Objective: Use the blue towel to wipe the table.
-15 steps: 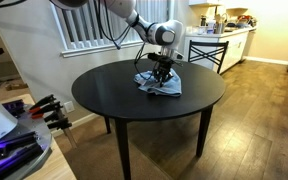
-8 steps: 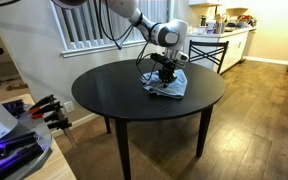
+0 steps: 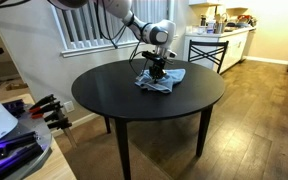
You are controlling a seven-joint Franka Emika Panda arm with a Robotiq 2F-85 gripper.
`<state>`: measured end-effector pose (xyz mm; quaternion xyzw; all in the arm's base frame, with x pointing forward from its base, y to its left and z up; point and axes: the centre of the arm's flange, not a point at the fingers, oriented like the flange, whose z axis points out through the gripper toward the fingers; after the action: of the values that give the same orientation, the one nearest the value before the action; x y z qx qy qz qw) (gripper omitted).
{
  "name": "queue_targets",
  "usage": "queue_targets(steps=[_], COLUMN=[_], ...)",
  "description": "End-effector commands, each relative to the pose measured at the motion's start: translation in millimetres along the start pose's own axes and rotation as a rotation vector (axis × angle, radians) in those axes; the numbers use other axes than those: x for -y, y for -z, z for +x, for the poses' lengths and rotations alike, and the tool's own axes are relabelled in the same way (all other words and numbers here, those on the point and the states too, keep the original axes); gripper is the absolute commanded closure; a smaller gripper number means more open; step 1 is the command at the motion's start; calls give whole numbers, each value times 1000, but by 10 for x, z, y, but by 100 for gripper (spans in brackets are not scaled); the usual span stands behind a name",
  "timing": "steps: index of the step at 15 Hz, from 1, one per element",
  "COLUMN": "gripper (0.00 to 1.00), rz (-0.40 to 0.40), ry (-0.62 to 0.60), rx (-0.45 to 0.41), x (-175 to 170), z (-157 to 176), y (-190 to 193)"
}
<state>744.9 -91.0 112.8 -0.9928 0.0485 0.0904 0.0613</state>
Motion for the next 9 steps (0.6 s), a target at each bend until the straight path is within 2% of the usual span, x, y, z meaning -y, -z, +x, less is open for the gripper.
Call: queue_targets(steps=[1, 5, 9], gripper=[94, 94, 94], rz=[-41, -113, -146], ry=[164, 360, 558], rx=[75, 117, 134], x=[965, 2177, 3342], z=[65, -149, -624], y=[-294, -455, -663])
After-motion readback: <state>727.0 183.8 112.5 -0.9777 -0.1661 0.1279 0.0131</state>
